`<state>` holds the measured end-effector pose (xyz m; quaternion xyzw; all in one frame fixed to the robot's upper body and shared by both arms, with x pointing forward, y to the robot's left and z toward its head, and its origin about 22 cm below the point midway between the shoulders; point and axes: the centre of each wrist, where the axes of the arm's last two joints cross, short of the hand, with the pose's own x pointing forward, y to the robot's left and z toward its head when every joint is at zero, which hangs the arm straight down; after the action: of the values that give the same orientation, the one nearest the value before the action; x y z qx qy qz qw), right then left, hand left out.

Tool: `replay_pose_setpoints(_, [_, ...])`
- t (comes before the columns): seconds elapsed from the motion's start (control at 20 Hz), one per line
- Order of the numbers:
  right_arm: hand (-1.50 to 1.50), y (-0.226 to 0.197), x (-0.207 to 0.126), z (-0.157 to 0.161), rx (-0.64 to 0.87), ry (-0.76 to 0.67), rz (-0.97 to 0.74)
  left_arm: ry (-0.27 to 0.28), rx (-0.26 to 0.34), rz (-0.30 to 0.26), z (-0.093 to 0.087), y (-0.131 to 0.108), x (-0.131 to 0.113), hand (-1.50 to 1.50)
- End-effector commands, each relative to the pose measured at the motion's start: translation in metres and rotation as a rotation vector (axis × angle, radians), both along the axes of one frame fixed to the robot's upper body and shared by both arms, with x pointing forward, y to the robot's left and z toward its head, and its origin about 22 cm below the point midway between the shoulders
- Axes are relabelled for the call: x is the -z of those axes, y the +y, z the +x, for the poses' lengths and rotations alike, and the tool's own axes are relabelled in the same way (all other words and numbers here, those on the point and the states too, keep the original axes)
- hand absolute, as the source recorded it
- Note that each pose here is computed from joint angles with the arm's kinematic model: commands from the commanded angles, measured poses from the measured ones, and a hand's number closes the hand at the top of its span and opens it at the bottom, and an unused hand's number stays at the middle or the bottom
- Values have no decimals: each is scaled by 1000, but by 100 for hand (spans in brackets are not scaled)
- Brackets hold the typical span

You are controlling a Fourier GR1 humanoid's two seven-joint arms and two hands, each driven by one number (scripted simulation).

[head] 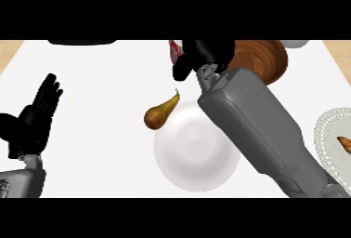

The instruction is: Pick the can from the plate and place it in the bowl

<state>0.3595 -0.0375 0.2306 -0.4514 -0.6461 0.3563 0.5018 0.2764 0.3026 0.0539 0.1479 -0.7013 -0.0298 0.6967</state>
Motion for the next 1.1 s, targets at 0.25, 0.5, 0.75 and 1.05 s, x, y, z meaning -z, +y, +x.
replay_pose_setpoints(0.25, [150,-54,-27,25,84,-38,111,-13,2,-3,-6,1,-6,0])
replay_pose_setpoints(0.5, [150,-93,17,55,87,-6,176,-17,18,1,0,-2,-21,0])
replay_pose_setpoints(0.75, [150,-157,5,84,103,-16,206,1,36,10,-7,-5,-11,0])
replay_pose_setpoints(1.05, [150,-175,45,108,100,-32,214,-12,40,13,3,-10,-3,0])
